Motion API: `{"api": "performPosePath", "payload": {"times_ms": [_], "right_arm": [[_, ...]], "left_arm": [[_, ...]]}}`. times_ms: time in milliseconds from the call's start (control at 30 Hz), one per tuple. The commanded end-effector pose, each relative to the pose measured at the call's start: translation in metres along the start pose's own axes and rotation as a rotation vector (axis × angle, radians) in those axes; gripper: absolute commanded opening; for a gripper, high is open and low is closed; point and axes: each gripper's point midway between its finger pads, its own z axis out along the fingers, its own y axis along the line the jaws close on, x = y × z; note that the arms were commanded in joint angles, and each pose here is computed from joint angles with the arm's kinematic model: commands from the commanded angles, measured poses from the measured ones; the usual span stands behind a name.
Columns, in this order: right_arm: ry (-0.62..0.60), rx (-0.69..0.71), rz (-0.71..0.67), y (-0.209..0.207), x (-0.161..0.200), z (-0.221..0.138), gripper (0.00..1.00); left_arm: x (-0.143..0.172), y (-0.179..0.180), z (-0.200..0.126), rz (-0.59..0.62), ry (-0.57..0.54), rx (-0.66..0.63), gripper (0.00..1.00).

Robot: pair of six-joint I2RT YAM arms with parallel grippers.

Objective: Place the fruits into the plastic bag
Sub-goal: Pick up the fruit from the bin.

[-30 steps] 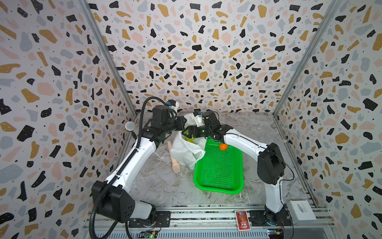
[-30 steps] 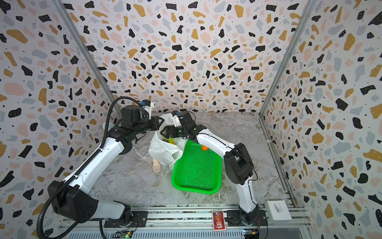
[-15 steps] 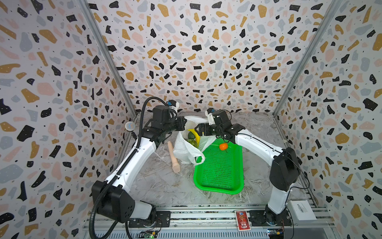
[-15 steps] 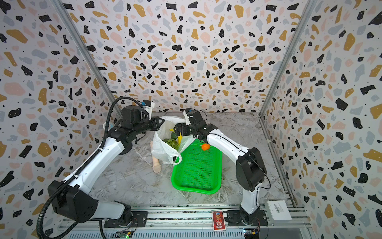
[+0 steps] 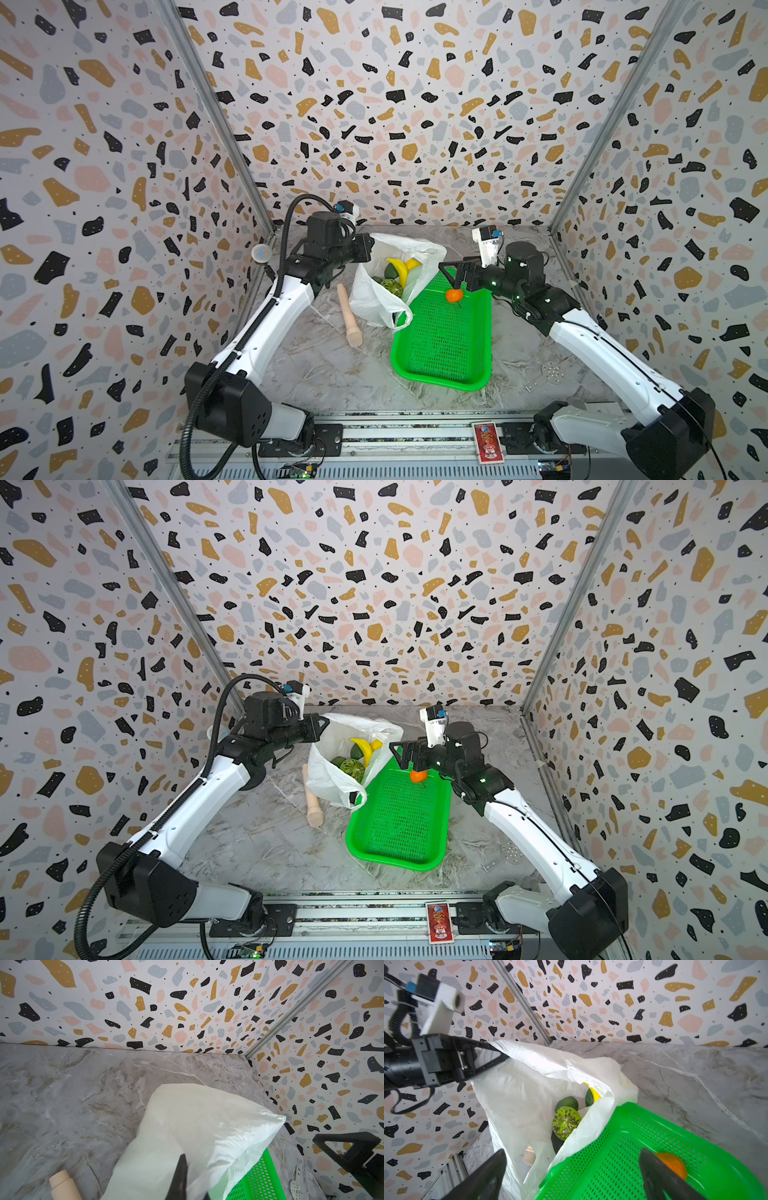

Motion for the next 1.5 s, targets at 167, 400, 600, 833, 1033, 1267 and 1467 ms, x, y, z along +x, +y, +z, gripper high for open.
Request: {"api": "performPosePath", "payload": {"times_ms": [167,400,600,833,1033,1267,1467], "right_arm": [[0.315,0.33,0.148,-0.08,0.088,0.031,0.97],[0.389,0.47,0.101,-0.119,0.117,0.052,0.92],[0.504,0.548,0.006,-0.146,0.132,0.079,0.91],[0.55,0.574,-0.048,-0.162,0.138,0.103,0.8],[0.559,0.574,-0.044,-0.168,0.152,0.11,0.7],[0.53,0.556,-0.054,-0.166,0.147,0.112,0.5],[0.449,0.471,-0.036,-0.139,0.12,0.094,0.32]], "left_arm": [[-0.011,-0.004,0.0,0.022,-0.031,0.007,0.0],[-0.008,-0.002,-0.001,0.021,-0.029,0.0,0.0],[-0.009,-0.003,0.0,0.021,-0.029,0.003,0.0],[-0.009,-0.002,0.001,0.018,-0.027,0.002,0.0],[-0.008,-0.002,0.002,0.018,-0.022,0.003,0.0],[-0.008,-0.002,0.002,0.017,-0.023,0.003,0.0],[-0.007,0.0,0.001,0.02,-0.023,-0.005,0.0]]}}
